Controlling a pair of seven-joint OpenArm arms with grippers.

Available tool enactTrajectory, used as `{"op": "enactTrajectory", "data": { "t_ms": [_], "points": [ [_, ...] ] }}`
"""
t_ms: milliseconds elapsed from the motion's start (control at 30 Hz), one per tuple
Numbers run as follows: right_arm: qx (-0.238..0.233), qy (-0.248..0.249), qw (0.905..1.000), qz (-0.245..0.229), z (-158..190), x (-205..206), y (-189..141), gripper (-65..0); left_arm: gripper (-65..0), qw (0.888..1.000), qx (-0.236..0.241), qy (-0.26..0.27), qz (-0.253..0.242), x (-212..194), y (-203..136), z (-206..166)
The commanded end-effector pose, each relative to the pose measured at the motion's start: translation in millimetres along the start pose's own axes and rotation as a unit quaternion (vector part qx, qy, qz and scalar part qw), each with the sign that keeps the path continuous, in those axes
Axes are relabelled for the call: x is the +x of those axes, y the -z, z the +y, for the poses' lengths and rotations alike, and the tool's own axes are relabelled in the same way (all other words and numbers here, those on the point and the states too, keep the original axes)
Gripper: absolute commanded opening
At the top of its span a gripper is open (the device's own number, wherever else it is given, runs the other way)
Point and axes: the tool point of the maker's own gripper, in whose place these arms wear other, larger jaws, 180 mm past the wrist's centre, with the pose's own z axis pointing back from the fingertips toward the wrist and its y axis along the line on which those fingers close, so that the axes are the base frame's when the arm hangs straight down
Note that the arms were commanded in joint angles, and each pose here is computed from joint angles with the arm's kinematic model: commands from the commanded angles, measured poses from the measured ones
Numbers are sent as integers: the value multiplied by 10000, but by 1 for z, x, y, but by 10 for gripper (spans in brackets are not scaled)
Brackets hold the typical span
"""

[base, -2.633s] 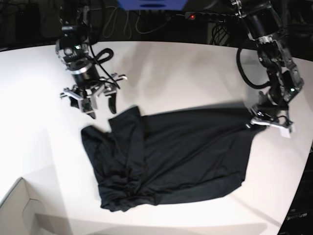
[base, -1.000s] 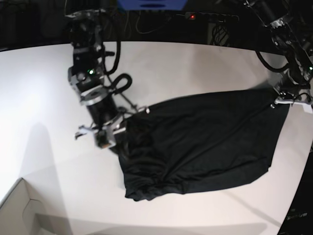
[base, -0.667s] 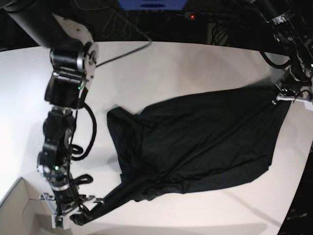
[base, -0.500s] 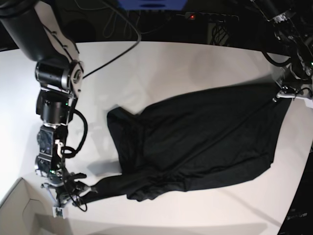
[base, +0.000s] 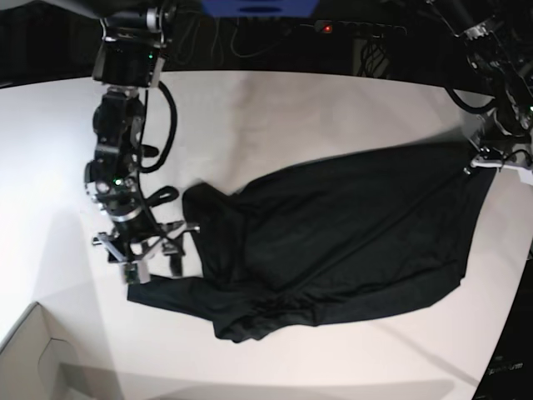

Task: Layout the t-shirt on the table in an organized manner, then fold the t-shirt properly
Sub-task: 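Drag the grasped shirt edge with the right gripper away from the left gripper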

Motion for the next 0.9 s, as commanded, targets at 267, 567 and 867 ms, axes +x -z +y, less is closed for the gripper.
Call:
{"op": "enactTrajectory", "data": {
  "t_ms": [267, 567, 867],
  "points": [
    [788, -12, 9965, 280, 67, -43, -11, -291, -648, 9996, -52, 60, -273, 19, -4, -4],
    [836, 109, 9958, 370, 69, -66, -8, -336, -648, 9997, -43, 50, -252, 17, -4, -3],
    [589, 188, 9974, 366, 48, -66, -7, -650, -648, 9997, -40, 54, -253, 17, -4, -2]
  ]
}}
